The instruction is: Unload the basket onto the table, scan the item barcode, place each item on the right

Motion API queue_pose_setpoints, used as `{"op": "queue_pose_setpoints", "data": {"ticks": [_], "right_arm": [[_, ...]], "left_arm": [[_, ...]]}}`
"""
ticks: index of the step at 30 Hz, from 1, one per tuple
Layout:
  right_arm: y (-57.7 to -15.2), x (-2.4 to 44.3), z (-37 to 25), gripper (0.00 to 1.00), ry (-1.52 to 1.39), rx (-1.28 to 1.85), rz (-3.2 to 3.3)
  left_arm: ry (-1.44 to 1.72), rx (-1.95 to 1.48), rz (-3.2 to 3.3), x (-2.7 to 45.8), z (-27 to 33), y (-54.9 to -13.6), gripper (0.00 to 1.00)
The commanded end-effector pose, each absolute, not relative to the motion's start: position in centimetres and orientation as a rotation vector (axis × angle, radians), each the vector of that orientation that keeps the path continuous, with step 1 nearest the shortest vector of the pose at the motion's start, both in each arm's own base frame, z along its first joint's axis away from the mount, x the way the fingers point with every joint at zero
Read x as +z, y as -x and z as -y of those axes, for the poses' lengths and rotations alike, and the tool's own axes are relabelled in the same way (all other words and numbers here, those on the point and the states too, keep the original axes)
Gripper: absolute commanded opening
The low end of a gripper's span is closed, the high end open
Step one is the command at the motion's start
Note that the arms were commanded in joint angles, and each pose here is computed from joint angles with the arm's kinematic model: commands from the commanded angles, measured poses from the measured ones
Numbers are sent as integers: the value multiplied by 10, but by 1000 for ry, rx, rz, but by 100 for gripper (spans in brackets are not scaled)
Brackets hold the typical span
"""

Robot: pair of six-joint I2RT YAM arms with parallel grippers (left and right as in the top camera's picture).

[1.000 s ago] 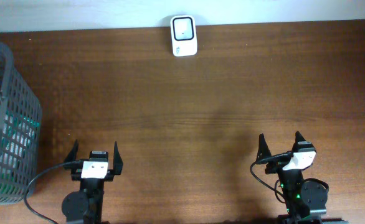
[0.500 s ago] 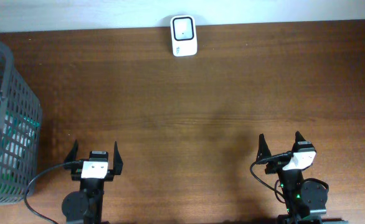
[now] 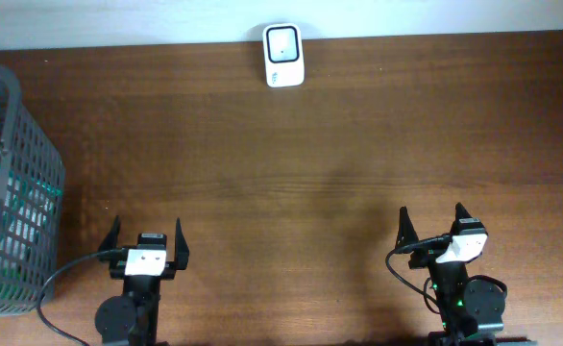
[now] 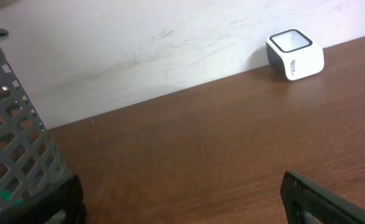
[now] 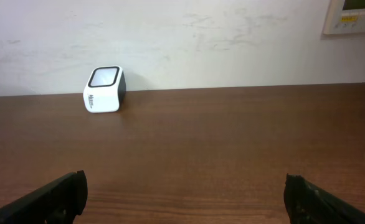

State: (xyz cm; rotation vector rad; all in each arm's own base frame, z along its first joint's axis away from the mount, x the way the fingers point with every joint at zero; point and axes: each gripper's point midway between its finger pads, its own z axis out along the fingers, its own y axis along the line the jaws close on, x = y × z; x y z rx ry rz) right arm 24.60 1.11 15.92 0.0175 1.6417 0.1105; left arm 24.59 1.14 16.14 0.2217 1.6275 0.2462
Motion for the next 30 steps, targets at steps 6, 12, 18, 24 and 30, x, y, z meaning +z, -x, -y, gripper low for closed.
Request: {"op": "queue_pose_setpoints", "data": {"ticks": [6, 12, 18, 24, 30], "right_arm": [[-246, 157, -11, 98, -23, 116, -1645], [-246, 157, -11, 98, -23, 116, -1645], [-246, 157, -11, 98, -23, 116, -1645], [-246, 157, -11, 98, -22, 116, -1645], [-246, 157, -11, 98, -22, 116, -1645]], "left_arm": [[-230, 267, -1633, 158, -13, -246, 99], [-230, 268, -1625, 160, -14, -246, 99], [-239, 260, -1596, 167, -11, -246, 99], [-242, 258, -1571, 173, -10, -247, 99], [-238, 266, -1522, 191, -9, -245, 99]]}}
